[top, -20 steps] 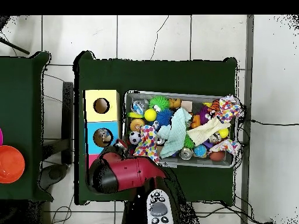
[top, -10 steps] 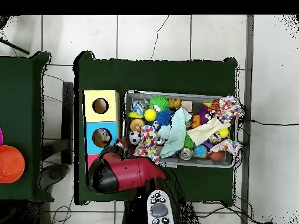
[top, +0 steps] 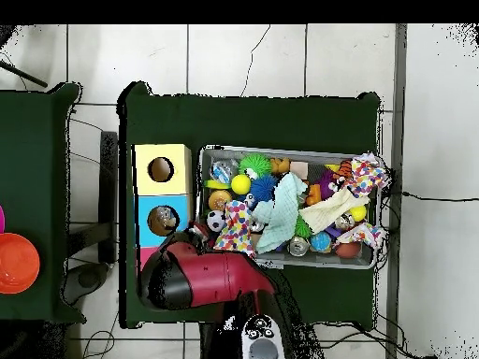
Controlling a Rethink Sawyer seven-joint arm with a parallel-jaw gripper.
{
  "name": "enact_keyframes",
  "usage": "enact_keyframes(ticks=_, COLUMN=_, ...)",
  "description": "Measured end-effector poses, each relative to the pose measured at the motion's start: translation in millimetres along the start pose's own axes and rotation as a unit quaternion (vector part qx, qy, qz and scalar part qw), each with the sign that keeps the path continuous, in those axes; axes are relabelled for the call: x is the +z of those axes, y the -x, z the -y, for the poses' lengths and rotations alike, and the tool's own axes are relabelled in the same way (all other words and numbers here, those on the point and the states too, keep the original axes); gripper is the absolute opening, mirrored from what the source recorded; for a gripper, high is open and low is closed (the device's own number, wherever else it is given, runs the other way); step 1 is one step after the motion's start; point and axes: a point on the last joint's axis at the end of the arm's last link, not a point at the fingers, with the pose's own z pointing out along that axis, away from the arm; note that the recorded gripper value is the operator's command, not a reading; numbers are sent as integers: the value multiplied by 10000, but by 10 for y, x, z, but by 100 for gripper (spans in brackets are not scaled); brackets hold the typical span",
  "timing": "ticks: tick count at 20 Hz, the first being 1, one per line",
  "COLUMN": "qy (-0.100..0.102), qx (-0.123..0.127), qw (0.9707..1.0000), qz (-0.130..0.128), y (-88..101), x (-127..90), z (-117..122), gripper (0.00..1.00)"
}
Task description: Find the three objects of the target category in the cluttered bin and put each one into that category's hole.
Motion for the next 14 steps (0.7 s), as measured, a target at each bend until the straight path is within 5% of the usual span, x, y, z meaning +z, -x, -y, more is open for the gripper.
enact_keyframes(ticks=10, qy=-98, qx=254, qw=9996, qz=74, y=68, x=-317, z=244, gripper=0)
enact_keyframes(ticks=14, qy=-8, qx=420, qw=9991, qz=70, y=-20, x=-218, z=375, gripper=0)
